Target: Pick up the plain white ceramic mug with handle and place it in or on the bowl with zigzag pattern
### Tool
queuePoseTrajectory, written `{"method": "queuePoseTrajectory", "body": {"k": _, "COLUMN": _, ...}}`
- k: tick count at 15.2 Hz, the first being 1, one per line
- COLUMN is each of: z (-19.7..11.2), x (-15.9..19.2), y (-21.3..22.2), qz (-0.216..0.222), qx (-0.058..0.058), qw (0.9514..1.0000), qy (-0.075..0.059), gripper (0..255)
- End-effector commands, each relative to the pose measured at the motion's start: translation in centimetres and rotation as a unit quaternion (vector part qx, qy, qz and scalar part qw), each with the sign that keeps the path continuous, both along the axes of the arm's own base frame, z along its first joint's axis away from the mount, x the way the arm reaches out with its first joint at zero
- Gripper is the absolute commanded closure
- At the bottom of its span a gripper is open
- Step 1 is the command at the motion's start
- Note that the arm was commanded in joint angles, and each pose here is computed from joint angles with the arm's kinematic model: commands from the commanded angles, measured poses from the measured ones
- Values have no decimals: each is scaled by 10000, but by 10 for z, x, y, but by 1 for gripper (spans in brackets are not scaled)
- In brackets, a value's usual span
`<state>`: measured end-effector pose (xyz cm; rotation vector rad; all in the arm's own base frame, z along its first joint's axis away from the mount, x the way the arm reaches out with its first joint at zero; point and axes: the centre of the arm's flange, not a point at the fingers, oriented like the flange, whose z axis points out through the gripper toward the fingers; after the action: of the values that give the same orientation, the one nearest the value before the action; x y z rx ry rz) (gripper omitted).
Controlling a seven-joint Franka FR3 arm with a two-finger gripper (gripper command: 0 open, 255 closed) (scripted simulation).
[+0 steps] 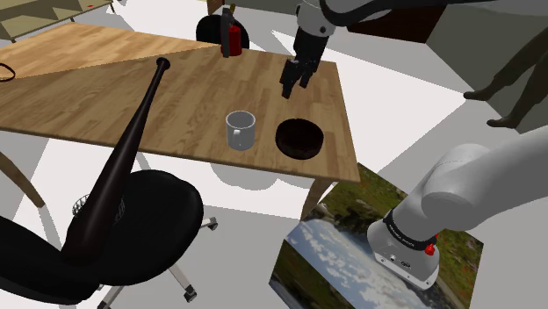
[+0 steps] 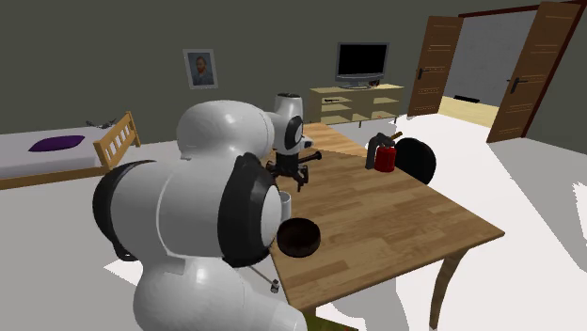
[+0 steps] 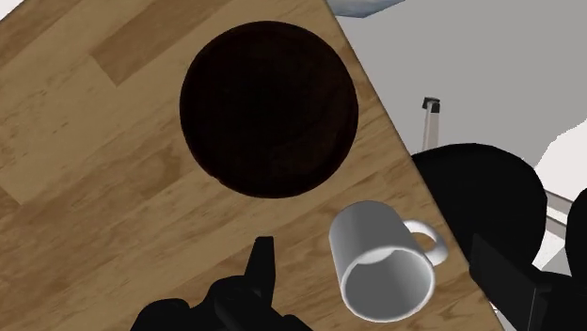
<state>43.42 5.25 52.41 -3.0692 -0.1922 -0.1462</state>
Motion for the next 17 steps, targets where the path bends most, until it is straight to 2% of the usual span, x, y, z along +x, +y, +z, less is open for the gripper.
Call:
{"method": "queuePoseTrajectory", "body": {"k": 1, "z": -19, "x": 21, "y": 5, "qz": -14, "qx": -29, "qw": 10000, "qy": 16, "gripper": 0}}
{"method": "queuePoseTrajectory", "body": {"k": 14, "z": -138, "x": 146, "y": 41, "qz": -104, "qx": -236, "qw": 9996, "qy": 151, "gripper": 0}}
{"method": "queuePoseTrajectory", "body": {"k": 17, "z": -154, "x": 147, "y": 41, "qz": -104, "qx": -236, "qw": 9996, "qy": 151, "gripper": 0}}
